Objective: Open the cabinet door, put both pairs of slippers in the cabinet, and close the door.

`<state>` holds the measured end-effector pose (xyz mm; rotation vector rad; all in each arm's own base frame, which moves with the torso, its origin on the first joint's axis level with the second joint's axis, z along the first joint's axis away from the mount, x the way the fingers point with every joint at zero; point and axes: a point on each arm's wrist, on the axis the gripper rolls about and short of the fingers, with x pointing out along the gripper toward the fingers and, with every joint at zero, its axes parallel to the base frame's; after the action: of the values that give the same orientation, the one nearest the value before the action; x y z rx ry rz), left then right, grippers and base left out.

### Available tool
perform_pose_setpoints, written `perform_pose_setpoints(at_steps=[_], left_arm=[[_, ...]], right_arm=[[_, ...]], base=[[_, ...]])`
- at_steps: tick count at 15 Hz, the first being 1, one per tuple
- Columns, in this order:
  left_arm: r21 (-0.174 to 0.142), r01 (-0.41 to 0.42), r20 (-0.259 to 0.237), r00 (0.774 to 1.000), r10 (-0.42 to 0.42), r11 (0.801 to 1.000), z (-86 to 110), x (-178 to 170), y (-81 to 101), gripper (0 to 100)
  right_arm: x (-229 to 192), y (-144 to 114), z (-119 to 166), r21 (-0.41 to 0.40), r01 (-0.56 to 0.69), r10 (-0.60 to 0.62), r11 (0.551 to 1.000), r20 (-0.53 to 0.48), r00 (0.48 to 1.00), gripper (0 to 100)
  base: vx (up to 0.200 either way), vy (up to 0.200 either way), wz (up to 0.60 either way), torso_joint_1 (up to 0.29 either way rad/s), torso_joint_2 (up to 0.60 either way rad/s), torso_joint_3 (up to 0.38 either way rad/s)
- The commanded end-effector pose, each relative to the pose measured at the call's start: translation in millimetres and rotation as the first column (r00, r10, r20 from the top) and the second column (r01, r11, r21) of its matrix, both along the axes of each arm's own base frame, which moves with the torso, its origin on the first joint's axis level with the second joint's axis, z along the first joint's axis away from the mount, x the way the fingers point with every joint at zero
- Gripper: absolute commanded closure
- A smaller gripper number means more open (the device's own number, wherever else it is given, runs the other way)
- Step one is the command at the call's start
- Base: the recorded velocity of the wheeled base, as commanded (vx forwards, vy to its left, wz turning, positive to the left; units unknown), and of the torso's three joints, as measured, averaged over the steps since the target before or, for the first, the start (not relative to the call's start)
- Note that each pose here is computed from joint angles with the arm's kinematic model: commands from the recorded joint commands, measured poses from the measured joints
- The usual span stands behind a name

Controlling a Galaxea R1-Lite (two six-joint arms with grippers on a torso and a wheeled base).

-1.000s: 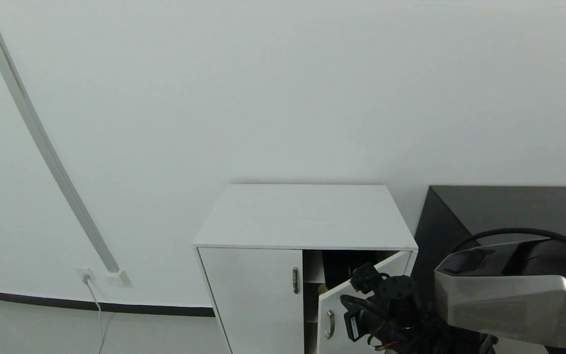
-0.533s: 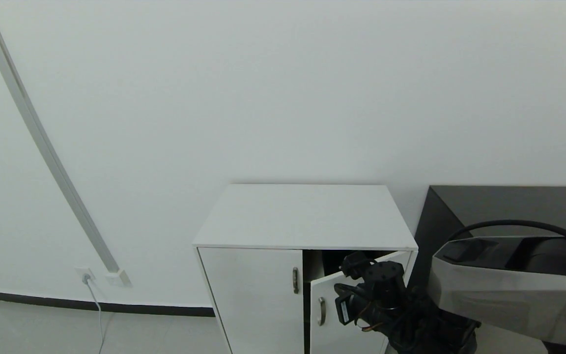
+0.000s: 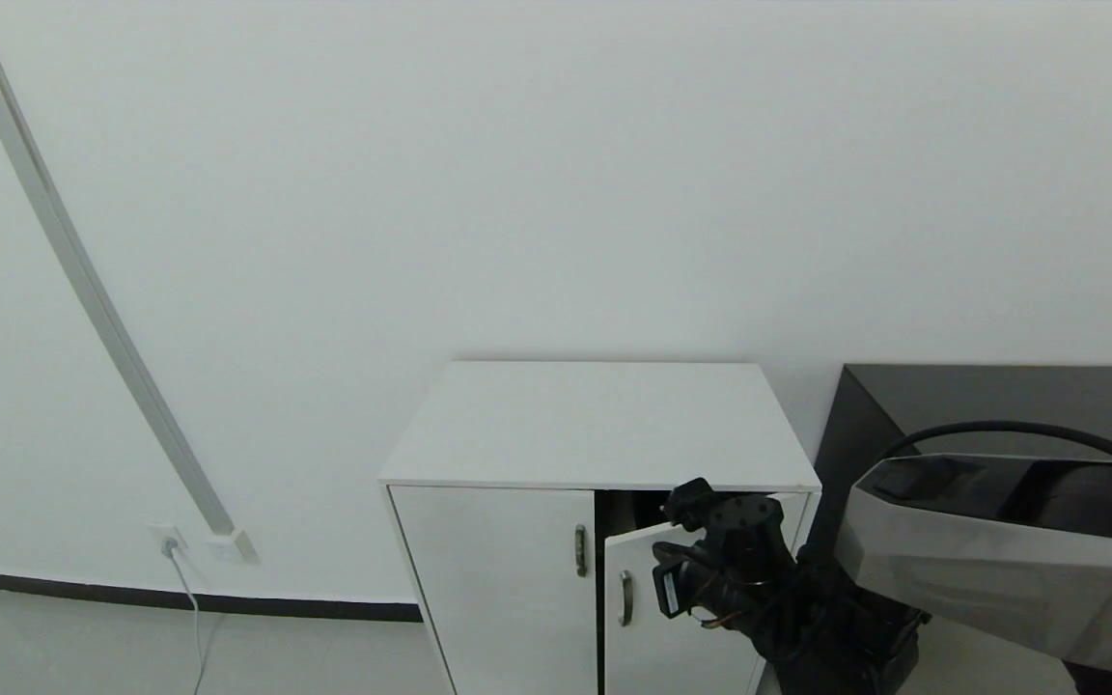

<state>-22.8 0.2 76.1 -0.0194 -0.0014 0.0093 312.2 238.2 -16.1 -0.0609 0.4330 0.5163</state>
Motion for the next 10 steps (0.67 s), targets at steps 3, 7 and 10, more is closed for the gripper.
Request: perform_pose_setpoints(at_steps=[3,7,10], left_arm=[[-0.001,0.0,0.0,1.0,0.0,1.0,0.0,0,0.0,100],[0.001,0.0,0.0,1.0,0.0,1.0,0.0,0,0.0,100],[0.001,0.0,0.0,1.0,0.0,1.0,0.0,0,0.0,100]], right_arm=[[14,2,-1,0.009,0.019,-0.019,1.0,0.012,1.0,100],[22,5,-4,-0.004,0.043,-0.043,0.999,0.01,0.999,100],[27,6,-5,-0.006,0.049,-0.049,0.999,0.008,0.999,100]], base=[[0.0,0.0,0.0,0.0,0.0,0.0],[0.0,0.0,0.0,0.0,0.0,0.0],[0.0,0.0,0.0,0.0,0.0,0.0]])
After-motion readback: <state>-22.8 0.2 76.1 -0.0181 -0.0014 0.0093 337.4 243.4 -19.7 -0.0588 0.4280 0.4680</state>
